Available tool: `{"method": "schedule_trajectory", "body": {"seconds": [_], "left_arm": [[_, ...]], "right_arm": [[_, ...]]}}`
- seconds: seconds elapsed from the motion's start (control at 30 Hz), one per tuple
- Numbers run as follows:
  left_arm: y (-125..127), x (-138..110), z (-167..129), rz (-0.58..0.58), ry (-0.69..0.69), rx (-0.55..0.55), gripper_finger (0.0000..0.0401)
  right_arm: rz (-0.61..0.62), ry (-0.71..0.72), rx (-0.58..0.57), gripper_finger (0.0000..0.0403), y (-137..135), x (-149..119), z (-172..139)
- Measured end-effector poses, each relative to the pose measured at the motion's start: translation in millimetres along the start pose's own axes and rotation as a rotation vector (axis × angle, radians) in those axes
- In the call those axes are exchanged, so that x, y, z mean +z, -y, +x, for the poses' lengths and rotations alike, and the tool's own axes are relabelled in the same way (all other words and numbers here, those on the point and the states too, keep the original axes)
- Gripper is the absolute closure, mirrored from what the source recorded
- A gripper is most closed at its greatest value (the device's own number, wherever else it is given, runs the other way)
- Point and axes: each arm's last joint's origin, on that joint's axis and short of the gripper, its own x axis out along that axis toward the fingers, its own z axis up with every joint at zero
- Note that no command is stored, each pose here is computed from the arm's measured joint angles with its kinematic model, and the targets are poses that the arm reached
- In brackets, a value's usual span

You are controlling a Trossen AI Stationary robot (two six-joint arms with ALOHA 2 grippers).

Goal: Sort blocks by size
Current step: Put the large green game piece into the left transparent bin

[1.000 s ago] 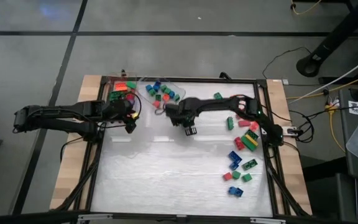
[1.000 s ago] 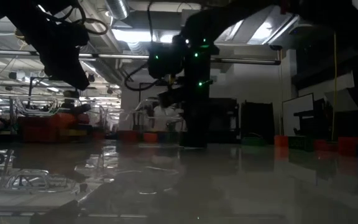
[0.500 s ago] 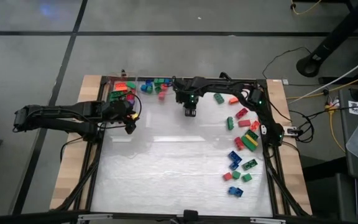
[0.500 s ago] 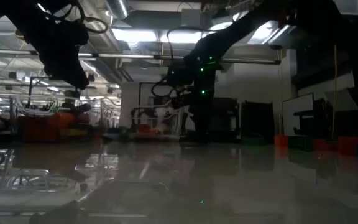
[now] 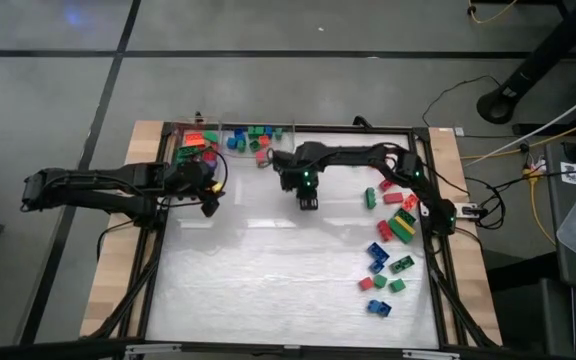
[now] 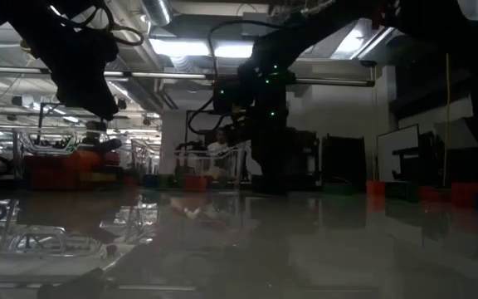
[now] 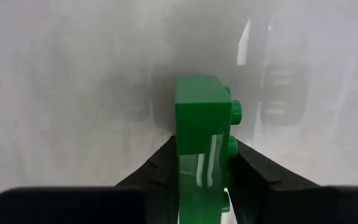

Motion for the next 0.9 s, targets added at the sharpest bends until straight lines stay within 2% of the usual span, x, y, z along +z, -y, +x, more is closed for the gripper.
{"method": "schedule_trajectory", "body": {"seconds": [0.2, 0.37, 0.5, 0.63, 0.77, 0.9], "left_arm": [[13, -5, -3, 0.063, -0.025, -0.111, 0.0232], [31, -7, -9, 0.158, 0.024, -0.226, 0.0232], [44, -8, -15, 0.236, 0.081, -0.316, 0.0232], [51, -7, -19, 0.246, 0.118, -0.368, 0.0232], [54, -7, -20, 0.246, 0.136, -0.387, 0.0232], [54, -6, -20, 0.245, 0.14, -0.386, 0.0232]], "right_arm": [[-0.094, -0.024, 0.015, 0.03, -40, 9, 4], [-0.205, 0.047, 0.013, 0.03, -73, 27, -5], [-0.271, 0.179, -0.015, 0.03, -95, 47, -29], [-0.318, 0.364, -0.05, 0.03, -113, 68, -57], [-0.362, 0.534, -0.075, 0.0299, -130, 83, -82], [-0.367, 0.649, -0.071, 0.0299, -143, 92, -93]]}}
